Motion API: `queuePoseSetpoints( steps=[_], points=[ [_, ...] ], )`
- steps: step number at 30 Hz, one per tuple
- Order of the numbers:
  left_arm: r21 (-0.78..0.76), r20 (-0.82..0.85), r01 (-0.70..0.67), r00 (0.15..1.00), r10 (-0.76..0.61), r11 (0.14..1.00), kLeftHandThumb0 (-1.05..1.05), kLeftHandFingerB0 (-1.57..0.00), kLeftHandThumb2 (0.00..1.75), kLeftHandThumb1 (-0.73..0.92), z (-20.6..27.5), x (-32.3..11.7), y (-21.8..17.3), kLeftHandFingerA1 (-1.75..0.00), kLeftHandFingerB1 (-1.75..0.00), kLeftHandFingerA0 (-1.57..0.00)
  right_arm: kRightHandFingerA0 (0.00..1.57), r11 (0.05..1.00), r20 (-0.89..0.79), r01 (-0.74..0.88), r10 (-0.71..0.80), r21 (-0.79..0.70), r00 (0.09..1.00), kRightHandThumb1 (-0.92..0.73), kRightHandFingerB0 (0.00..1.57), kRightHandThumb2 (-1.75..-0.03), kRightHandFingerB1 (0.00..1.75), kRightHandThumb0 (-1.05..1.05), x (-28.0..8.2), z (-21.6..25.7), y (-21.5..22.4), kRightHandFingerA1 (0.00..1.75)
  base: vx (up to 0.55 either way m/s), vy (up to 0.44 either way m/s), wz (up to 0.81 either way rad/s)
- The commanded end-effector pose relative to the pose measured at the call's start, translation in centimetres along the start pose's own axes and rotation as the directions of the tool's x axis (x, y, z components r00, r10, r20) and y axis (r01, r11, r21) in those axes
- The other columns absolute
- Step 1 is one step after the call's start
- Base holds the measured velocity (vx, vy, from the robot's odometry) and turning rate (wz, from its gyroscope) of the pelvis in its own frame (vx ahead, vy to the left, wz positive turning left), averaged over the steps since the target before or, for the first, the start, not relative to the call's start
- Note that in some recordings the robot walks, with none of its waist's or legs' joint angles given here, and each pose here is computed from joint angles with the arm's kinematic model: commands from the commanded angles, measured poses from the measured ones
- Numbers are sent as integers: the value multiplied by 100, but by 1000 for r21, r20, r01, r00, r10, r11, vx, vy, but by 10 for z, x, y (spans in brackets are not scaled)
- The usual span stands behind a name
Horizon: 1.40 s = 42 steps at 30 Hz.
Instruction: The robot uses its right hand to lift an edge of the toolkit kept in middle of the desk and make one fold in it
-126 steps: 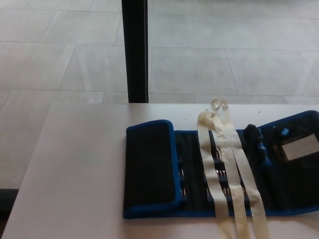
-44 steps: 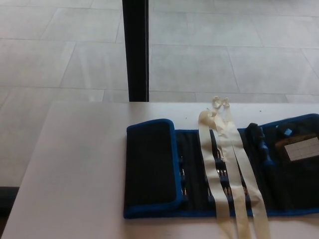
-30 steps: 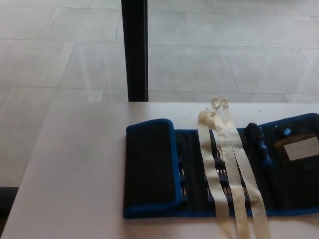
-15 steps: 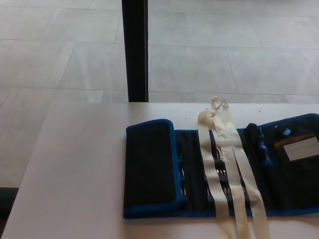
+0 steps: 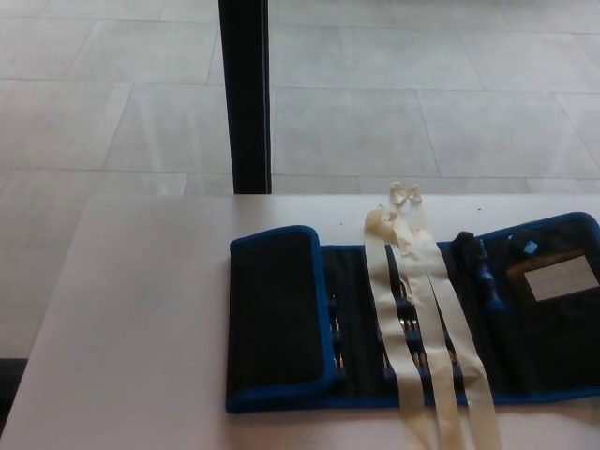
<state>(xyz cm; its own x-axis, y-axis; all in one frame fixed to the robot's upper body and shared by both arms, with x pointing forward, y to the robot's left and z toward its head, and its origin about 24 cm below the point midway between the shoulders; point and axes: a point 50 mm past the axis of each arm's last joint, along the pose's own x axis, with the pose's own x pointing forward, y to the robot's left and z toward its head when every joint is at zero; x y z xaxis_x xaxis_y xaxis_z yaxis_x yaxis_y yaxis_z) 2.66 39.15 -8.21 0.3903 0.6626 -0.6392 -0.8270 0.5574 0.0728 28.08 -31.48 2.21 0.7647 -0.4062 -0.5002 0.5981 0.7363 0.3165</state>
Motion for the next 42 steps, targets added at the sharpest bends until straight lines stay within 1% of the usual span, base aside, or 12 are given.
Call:
queuePoseSetpoints(
  steps=[1, 2, 3, 4, 5, 12, 13, 18, 19, 21, 24, 42],
  points=[
    [-21, 20, -12, 1000, 13, 1000, -91, -20, 83, 92, 6, 0, 3, -46, -38, -32, 36, 999, -128, 31, -33, -15, 991, -89, 22, -68, 44, -65, -2, -36, 6, 53, 0, 0, 0],
    [0, 23, -16, 1000, 16, 1000, -91, -21, 84, 92, 7, 0, 1, -46, -38, -33, 36, 1000, -139, 13, -13, -2, 990, -92, 24, -67, 44, -64, -4, -41, 13, 54, 0, 0, 0],
    [-2, 24, 0, 1000, 0, 1000, -85, -16, 119, 83, 7, 0, 1, -56, -48, -30, 34, 1000, -152, -11, 10, 0, 988, -91, 21, -67, 41, -64, -6, -45, 18, 51, 0, 0, 0],
    [-2, 24, 0, 1000, 0, 1000, -85, -16, 119, 83, 7, 0, 1, -56, -48, -30, 34, 1000, -151, -10, 10, 0, 988, -91, 21, -67, 41, -64, -7, -44, 18, 51, 0, 0, 0],
    [2, 24, 5, 1000, -5, 1000, -93, -19, 86, 92, 7, 0, 1, -47, -38, -33, 27, 1000, -154, -27, 29, 14, 988, -75, 19, -100, 51, -66, -8, -47, 22, 56, 0, 0, 0],
    [-3, 23, -10, 1000, 10, 1000, -93, -22, 85, 91, 8, 0, 0, -50, -39, -36, 26, 998, -167, -45, 51, 40, 985, -76, 15, -103, 50, -66, -16, -51, 27, 57, 0, 0, 0],
    [3, 25, -11, 1000, 11, 1000, -93, -21, 86, 92, 8, 0, 1, -49, -39, -36, 33, 998, -164, -42, 49, 44, 985, -92, 23, -67, 42, -65, -16, -51, 26, 52, 0, 0, 0],
    [21, 28, -28, 999, 27, 999, -92, -14, 87, 92, 9, 1, 1, -49, -33, -35, 35, 995, -73, -53, 59, 82, 996, -91, 26, -67, 45, -62, -21, -43, 28, 59, 0, 0, 0],
    [21, 26, -23, 999, 23, 1000, -83, -15, 118, 83, 8, 0, 1, -55, -47, -31, 39, 993, -41, -75, 79, 88, 996, -90, 31, -67, 43, -62, -24, -37, 33, 54, 0, 0, 0],
    [20, 24, -21, 999, 21, 1000, -94, -19, 86, 92, 8, 0, 2, -48, -38, -33, 43, 991, -16, -95, 97, 91, 995, -88, 34, -66, 44, -62, -27, -34, 36, 53, 0, 0, 0],
    [19, 19, -21, 1000, 20, 1000, -95, -21, 87, 91, 8, 0, 2, -49, -38, -36, 45, 987, 28, -133, 131, 85, 991, -87, 35, -65, 44, -62, -32, -32, 41, 51, 0, 0, 0],
    [49, 37, -38, 999, 37, 998, -90, -14, 91, 92, 11, 0, 1, -52, -35, -39, 51, 705, 236, -412, 627, -577, 742, -86, 43, -66, 48, -63, -89, -40, 100, 58, 0, 0, 1]
  ],
)
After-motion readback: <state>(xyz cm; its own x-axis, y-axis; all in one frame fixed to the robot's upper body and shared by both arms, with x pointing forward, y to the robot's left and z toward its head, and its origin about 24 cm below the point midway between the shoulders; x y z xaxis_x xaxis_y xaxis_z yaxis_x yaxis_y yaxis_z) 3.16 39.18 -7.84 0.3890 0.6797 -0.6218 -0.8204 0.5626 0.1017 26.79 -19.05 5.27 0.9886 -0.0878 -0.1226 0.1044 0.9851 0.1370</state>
